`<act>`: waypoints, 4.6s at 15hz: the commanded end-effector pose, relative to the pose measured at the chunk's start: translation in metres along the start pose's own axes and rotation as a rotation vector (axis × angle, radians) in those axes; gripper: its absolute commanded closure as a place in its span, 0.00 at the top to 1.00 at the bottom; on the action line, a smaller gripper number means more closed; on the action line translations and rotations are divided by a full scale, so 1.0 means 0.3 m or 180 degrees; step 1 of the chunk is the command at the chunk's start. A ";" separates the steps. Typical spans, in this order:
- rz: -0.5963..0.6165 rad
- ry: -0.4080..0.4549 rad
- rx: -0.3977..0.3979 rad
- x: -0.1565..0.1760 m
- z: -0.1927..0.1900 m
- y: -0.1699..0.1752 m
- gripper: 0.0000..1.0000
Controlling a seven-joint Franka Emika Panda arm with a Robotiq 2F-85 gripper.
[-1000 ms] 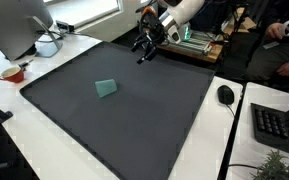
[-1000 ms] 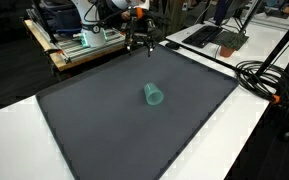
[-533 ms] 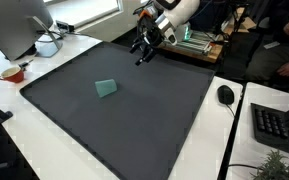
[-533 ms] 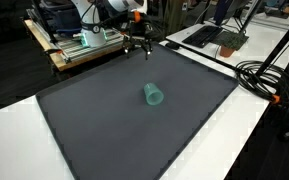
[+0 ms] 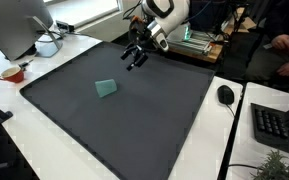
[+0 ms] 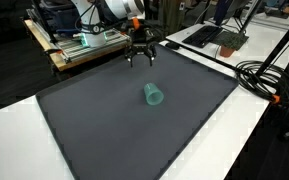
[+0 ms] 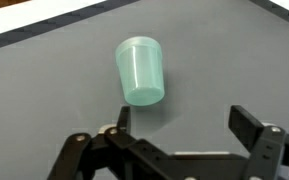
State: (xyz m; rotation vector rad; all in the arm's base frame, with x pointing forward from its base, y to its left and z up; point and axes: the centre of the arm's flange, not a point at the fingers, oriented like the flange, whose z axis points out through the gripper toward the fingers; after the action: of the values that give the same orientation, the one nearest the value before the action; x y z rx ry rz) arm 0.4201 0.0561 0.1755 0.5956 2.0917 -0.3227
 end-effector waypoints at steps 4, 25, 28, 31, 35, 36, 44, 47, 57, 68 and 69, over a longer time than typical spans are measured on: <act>-0.0280 0.0287 -0.0204 0.058 0.209 0.003 1.00; -0.0144 -0.0443 -0.0079 0.123 0.269 0.040 1.00; -0.0145 -0.0403 -0.0067 0.111 0.298 0.037 1.00; -0.0198 -0.0339 -0.0099 0.110 0.320 0.050 1.00; -0.0243 -0.0230 -0.0150 0.112 0.347 0.061 1.00; -0.0243 -0.0218 -0.0166 0.111 0.352 0.061 1.00; -0.0379 -0.0214 -0.0178 0.096 0.398 0.055 0.82; -0.0436 -0.0196 -0.0197 0.097 0.403 0.051 0.50; -0.0483 -0.0215 -0.0235 0.095 0.386 0.051 0.41; -0.0559 -0.0314 -0.0383 0.055 0.287 0.070 0.41; -0.0557 -0.0321 -0.0408 0.051 0.276 0.073 0.41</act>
State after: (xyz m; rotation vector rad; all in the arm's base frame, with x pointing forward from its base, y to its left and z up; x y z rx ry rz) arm 0.4945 0.0406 0.0969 0.3654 2.0564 -0.3332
